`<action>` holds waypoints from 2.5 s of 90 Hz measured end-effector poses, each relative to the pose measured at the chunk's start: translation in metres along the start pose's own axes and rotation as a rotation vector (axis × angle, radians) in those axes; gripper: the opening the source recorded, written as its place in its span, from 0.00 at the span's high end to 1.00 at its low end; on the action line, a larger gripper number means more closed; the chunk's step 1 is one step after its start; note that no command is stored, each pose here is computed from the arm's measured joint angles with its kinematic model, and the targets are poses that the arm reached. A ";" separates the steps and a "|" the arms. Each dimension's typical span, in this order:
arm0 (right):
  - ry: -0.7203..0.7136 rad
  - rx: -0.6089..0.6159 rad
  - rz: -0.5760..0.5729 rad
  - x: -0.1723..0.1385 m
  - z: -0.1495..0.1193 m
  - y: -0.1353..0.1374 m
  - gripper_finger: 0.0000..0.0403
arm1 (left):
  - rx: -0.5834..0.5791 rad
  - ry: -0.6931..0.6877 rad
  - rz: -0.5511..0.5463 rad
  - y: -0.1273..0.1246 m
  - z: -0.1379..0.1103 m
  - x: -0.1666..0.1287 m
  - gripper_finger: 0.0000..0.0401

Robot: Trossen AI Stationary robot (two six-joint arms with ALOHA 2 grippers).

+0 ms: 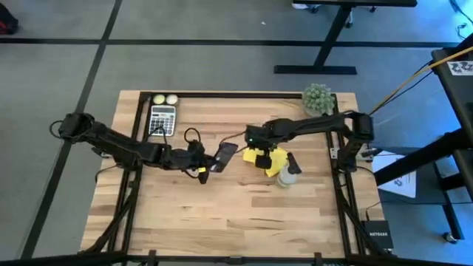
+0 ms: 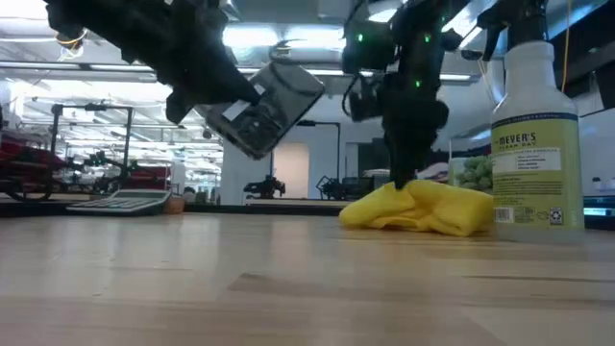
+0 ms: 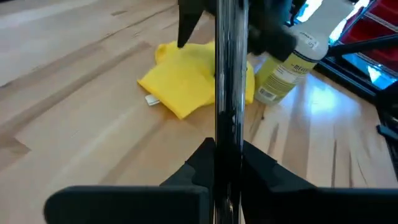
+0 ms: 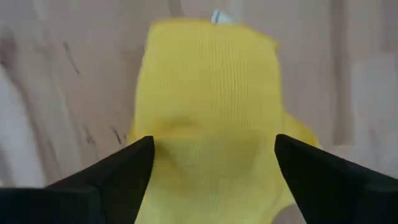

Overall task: Apply microfiber cloth
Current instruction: Wipe the back of the black cellphone with a yellow microfiber towel

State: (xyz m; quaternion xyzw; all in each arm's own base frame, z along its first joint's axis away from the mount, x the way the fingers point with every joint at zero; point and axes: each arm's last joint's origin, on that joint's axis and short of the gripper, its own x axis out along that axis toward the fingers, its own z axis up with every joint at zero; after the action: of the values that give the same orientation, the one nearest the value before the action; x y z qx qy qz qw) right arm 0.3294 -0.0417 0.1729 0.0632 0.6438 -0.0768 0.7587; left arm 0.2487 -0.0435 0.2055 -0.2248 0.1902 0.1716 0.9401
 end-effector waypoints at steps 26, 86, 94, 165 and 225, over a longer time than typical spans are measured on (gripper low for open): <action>-0.012 0.012 0.043 0.032 -0.020 0.008 0.67 | -0.035 0.000 0.066 -0.003 -0.009 -0.004 0.95; -0.750 -0.245 -0.153 -0.115 0.007 0.078 0.97 | -0.159 -0.362 0.163 -0.025 0.001 -0.019 0.95; -0.897 -0.256 -0.224 -0.128 0.012 0.088 0.97 | -0.140 -0.385 0.088 -0.029 0.009 -0.019 0.95; -1.001 -0.218 -0.280 -0.103 0.032 0.115 0.96 | -0.026 -0.418 -0.072 -0.030 0.038 -0.013 0.95; -0.952 -0.276 -0.253 -0.108 0.021 0.131 0.96 | -0.070 -0.505 -0.089 -0.035 0.049 -0.020 0.95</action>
State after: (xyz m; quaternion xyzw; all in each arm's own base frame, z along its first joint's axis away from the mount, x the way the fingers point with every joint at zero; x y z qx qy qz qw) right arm 0.3586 0.0867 0.2821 -0.1581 0.2335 -0.1024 0.9539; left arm 0.2590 -0.0538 0.2669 -0.2153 -0.0669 0.1870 0.9561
